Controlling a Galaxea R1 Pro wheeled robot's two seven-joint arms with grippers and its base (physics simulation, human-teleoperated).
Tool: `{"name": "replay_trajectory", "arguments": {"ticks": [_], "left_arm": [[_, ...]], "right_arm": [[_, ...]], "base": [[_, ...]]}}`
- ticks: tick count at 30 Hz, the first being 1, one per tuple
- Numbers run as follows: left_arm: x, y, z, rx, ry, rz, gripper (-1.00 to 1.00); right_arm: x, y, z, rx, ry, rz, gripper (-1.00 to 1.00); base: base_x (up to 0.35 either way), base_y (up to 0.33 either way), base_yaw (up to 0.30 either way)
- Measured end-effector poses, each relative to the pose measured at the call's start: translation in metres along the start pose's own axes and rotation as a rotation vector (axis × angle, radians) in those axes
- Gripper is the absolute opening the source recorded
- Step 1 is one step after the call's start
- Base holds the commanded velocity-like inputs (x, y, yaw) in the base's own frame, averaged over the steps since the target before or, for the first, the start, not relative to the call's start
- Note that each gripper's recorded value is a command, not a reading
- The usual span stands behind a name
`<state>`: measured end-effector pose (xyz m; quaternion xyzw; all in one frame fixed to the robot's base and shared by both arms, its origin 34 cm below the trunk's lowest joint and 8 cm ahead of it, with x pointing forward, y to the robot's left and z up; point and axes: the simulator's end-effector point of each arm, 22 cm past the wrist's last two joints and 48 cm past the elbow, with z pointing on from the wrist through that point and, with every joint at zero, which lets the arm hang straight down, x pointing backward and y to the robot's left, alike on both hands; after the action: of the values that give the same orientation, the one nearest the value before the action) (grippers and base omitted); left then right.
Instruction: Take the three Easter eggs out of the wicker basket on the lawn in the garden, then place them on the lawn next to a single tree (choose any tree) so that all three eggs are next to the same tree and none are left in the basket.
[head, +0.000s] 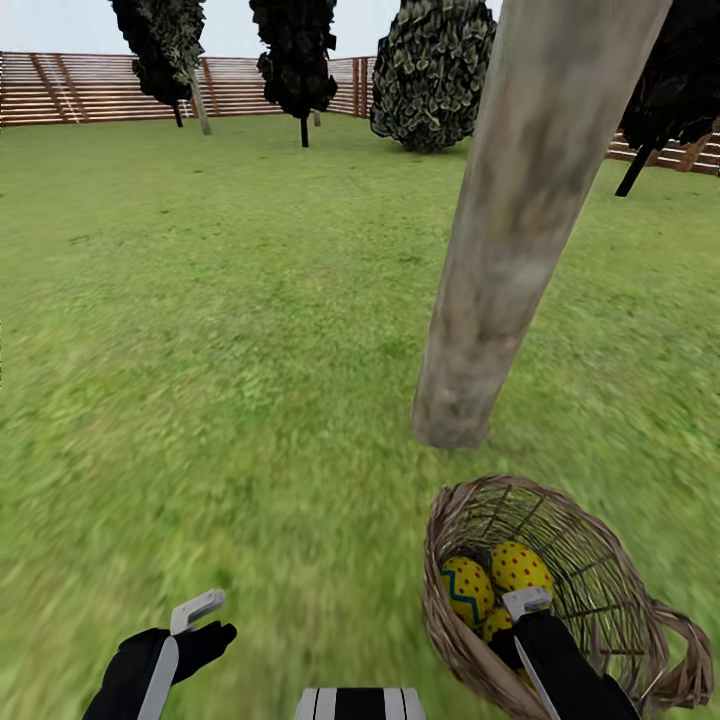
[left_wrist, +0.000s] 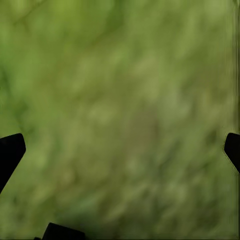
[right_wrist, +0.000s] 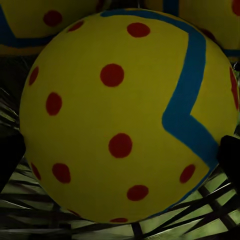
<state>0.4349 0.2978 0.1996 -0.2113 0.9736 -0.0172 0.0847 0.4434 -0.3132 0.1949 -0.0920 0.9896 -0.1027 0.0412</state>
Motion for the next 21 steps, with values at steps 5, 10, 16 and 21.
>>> {"name": "replay_trajectory", "arguments": {"ticks": [5, 10, 16, 21], "left_arm": [[-0.005, -0.007, -0.006, 0.014, -0.016, -0.001, 1.0], [-0.011, -0.01, -0.013, 0.023, -0.033, -0.002, 1.0], [-0.013, -0.016, -0.019, 0.035, -0.043, -0.002, 1.0], [-0.016, -0.02, -0.024, 0.045, -0.054, -0.002, 1.0]], "right_arm": [[-0.006, -0.003, -0.007, 0.005, -0.019, 0.002, -1.0], [-0.012, -0.005, -0.014, 0.008, -0.037, 0.006, -1.0], [-0.012, -0.005, -0.019, 0.01, -0.042, 0.007, -1.0], [-0.016, -0.006, -0.025, 0.012, -0.056, 0.011, -1.0]], "base": [[0.0, 0.0, 0.0], [-0.003, 0.0, 0.0], [-0.171, 0.0, 0.0], [-0.003, 0.0, 0.0]]}}
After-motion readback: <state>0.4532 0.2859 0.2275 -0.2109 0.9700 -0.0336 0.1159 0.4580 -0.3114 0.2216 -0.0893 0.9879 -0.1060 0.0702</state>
